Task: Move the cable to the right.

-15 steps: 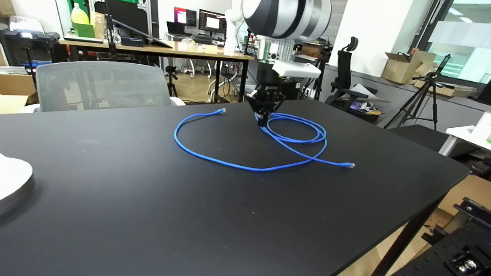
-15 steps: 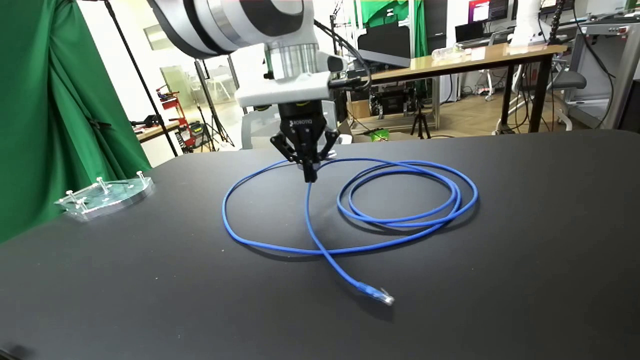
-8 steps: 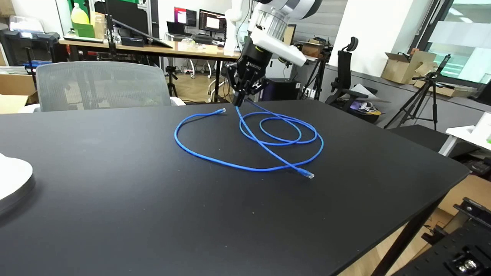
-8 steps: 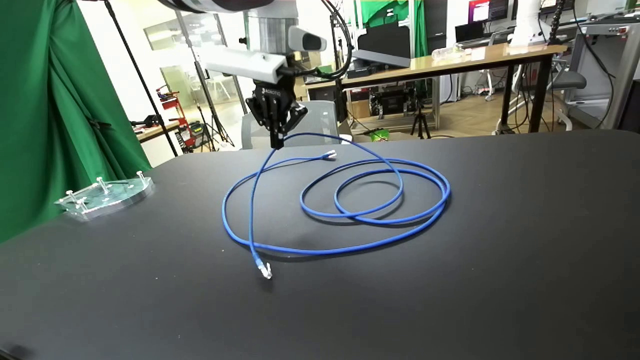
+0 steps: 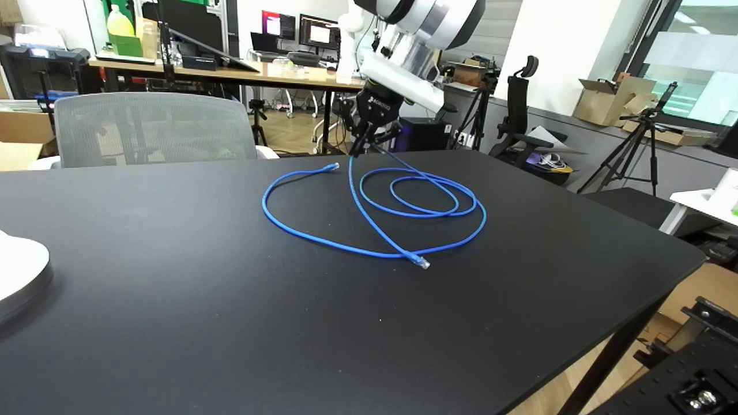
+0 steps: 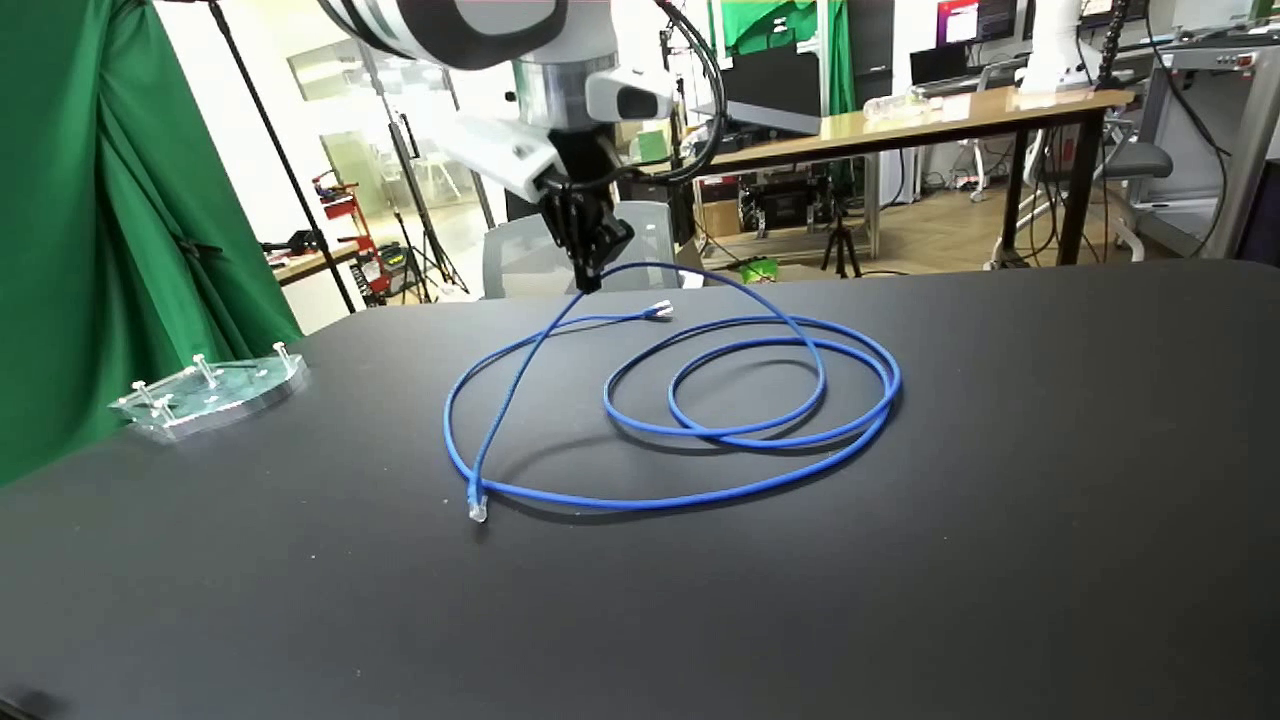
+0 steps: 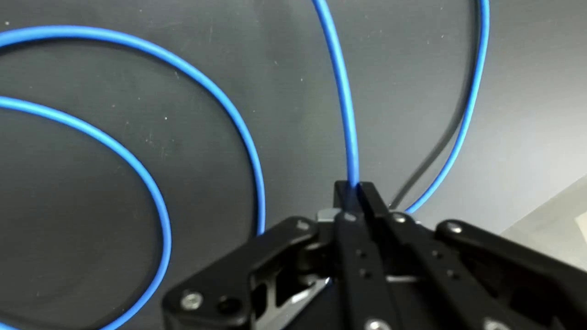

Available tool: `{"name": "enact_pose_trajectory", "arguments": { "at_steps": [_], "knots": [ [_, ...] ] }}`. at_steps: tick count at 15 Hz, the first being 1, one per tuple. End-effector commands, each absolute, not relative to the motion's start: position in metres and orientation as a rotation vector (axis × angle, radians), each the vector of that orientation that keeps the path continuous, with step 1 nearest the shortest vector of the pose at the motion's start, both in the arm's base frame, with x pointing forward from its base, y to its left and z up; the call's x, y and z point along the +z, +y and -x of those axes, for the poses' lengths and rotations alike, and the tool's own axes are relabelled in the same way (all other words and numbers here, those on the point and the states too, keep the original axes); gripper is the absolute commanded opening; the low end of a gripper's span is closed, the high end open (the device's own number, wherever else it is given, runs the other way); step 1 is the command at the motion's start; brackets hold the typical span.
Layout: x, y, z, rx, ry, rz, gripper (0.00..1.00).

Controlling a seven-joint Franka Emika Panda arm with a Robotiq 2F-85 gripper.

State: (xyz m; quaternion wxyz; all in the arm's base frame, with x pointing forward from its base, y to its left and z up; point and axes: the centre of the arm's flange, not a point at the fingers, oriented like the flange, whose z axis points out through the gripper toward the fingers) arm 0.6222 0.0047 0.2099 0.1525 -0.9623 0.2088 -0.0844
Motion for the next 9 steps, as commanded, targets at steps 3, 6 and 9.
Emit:
{"name": "enact_pose_trajectory", "arguments": {
  "at_steps": [3,6,9],
  "knots": [
    [0.189,0.019,-0.644,-0.252,0.73,2.71,0.02],
    [0.183,0.029,-0.649,-0.243,0.725,2.708,0.02],
    [0.183,0.035,-0.649,-0.256,0.682,2.698,0.38]
  ]
}}
